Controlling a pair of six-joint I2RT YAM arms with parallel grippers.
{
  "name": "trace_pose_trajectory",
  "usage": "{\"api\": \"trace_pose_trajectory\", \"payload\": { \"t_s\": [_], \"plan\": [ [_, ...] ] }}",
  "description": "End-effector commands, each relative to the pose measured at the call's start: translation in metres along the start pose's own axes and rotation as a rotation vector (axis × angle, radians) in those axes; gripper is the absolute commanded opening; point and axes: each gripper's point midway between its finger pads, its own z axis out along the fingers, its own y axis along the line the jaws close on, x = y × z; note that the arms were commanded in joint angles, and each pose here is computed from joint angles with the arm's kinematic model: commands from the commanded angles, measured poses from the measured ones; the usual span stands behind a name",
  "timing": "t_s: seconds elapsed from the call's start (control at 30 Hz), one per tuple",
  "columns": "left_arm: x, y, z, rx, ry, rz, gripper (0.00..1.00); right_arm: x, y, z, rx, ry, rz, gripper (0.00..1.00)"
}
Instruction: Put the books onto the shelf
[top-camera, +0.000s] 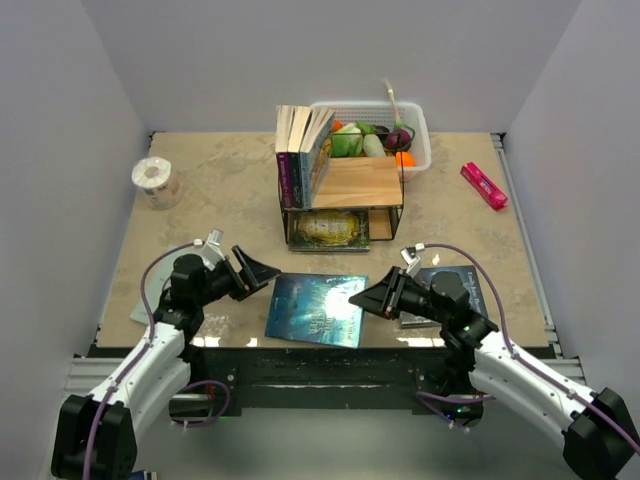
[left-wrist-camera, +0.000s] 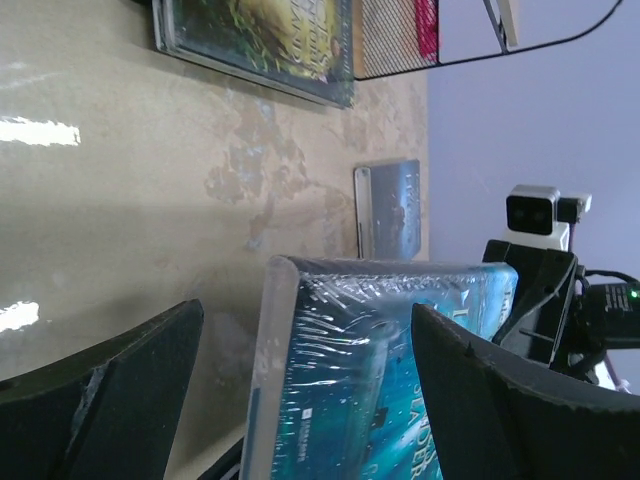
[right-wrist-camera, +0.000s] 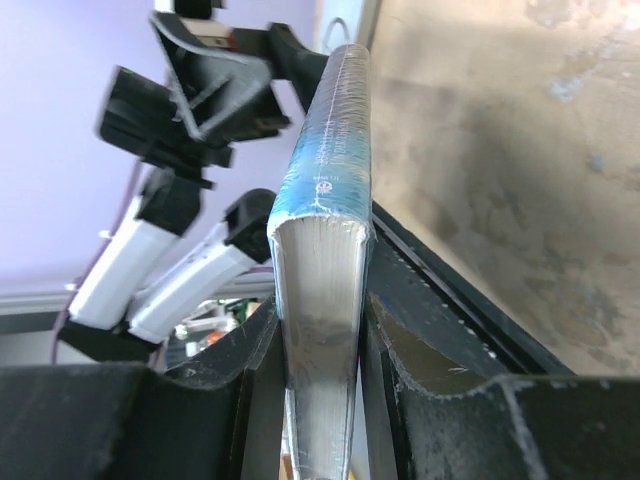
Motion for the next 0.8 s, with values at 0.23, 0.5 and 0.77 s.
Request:
{"api": "trace_pose_trajectory", "payload": {
  "t_s": [0.23, 0.5, 0.77],
  "plan": [
    [0.032, -0.034, -0.020, 0.368, 0.063, -0.016, 0.90, -0.003, 0.071, -0.021, -0.319, 0.030, 0.000, 0.00],
    [0.045, -0.051, -0.037, 0.502, 0.112, -0.003, 0.88, -0.005, 0.067, -0.019, -0.320, 0.043, -0.001, 0.00],
    [0.050, -0.051, -0.037, 0.508, 0.151, -0.006, 0.85, -0.012, 0.078, -0.013, -0.340, 0.044, -0.038, 0.00]
  ]
}}
